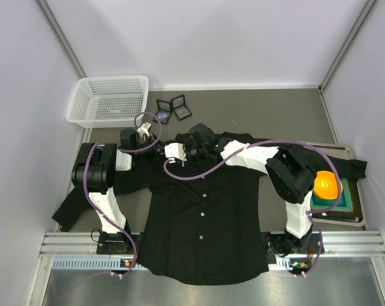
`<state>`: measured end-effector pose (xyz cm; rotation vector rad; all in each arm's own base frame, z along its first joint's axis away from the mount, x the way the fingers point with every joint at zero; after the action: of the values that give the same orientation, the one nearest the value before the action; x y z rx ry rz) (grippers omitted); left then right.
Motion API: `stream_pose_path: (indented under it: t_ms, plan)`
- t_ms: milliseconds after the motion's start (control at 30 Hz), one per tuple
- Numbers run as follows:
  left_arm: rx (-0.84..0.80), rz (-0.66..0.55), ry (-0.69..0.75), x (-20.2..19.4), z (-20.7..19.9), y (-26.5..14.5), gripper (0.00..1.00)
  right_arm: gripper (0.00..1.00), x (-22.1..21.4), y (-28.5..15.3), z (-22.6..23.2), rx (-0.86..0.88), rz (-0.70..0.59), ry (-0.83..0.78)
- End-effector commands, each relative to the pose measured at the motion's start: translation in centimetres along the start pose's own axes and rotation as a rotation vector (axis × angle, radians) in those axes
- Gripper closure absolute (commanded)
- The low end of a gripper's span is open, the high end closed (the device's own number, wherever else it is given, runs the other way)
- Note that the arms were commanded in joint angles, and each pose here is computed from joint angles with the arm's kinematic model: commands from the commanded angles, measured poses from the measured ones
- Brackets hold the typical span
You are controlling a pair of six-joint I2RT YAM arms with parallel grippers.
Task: Pin the brooch onto the clothing
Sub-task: Pin the brooch to the clothes.
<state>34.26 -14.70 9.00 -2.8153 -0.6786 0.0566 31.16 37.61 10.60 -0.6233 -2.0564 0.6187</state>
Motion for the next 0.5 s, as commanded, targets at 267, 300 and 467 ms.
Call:
stream_pose_path:
  t_ms: [267, 300, 467]
  plan:
    - [-0.036, 0.011, 0.073, -0.12, -1.34, -0.24, 1.0, 1.0, 2.54, -1.17, -1.74, -0.062, -0.062, -0.06]
    - [-0.036, 0.011, 0.076, -0.11, -1.38, -0.25, 1.0, 1.0, 2.52, -1.17, -1.77, -0.063, -0.061, -0.063]
    - [-0.04, 0.02, 0.078, -0.37, -1.44, -0.2, 1.0, 1.0, 2.6, -1.22, -1.8, -0.063, -0.064, -0.07]
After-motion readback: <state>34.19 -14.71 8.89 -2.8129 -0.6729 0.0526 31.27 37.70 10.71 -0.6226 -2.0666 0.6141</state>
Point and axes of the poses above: each gripper's point midway between its finger pads, its own y axis out along the fingers, its own z axis along the line the jaws close on, x = y × z, the point moved 4 cm from there along -y, back along the fingers, and after that the axes turned 6 degrees about -y, right-handed, at the moved point
